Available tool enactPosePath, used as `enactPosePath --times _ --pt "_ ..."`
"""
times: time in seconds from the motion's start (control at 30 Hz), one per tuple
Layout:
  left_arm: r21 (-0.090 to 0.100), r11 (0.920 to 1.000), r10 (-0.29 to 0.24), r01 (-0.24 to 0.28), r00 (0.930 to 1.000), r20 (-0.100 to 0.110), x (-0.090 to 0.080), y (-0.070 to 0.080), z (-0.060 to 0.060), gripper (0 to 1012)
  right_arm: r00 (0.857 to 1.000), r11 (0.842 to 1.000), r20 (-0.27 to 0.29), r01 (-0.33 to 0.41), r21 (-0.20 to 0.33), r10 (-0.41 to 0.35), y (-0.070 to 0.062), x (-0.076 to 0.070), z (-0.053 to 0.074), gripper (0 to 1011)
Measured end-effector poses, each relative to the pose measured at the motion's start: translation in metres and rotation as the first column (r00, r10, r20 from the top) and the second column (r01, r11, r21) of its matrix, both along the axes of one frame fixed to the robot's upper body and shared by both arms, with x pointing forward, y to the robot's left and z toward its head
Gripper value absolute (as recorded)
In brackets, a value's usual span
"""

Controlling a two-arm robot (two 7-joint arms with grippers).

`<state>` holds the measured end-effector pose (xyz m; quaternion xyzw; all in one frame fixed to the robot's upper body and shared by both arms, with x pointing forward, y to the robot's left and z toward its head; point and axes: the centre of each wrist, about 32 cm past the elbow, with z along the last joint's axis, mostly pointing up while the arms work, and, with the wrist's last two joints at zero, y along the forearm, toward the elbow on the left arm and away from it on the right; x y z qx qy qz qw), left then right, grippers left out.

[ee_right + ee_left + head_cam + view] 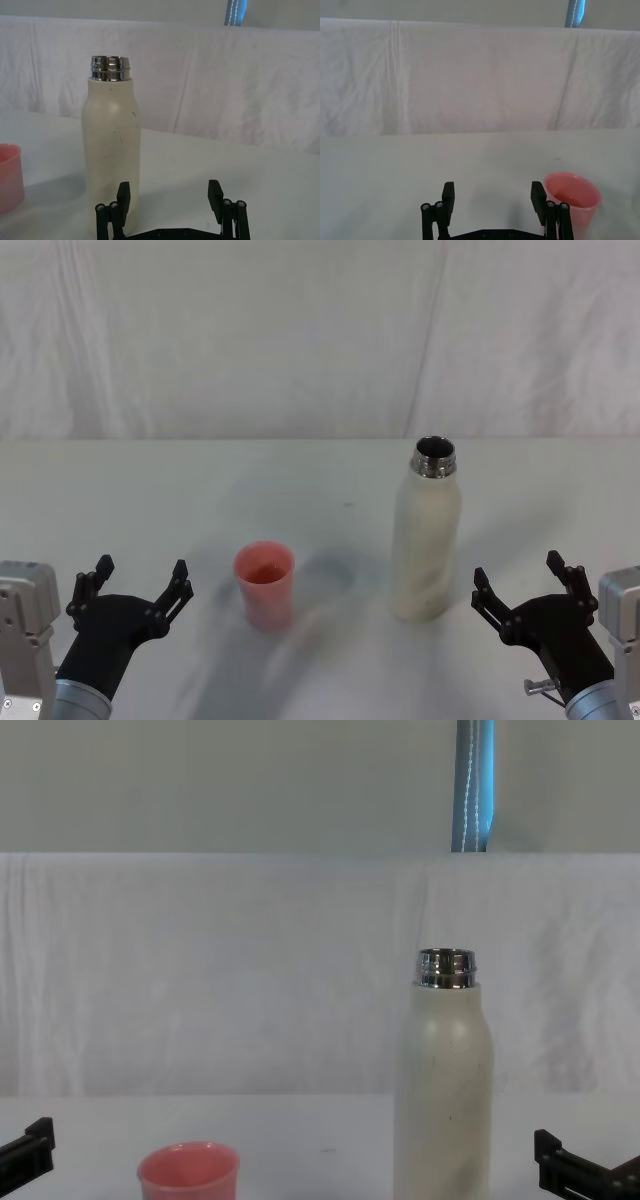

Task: Grasp the thermos with one hand and pour water into the cup lid.

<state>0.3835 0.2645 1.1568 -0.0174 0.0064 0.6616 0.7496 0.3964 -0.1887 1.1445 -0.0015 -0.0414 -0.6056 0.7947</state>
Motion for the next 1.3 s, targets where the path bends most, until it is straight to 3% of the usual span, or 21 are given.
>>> enactPosePath --times 1.3 --pt "0.000 1.0000 0.000 0.000 1.0000 0.000 0.0000 0.0000 0.0000 1001 1.000 1.000 0.000 0.000 0.000 0.000 0.0000 0.0000 0.0000 1001"
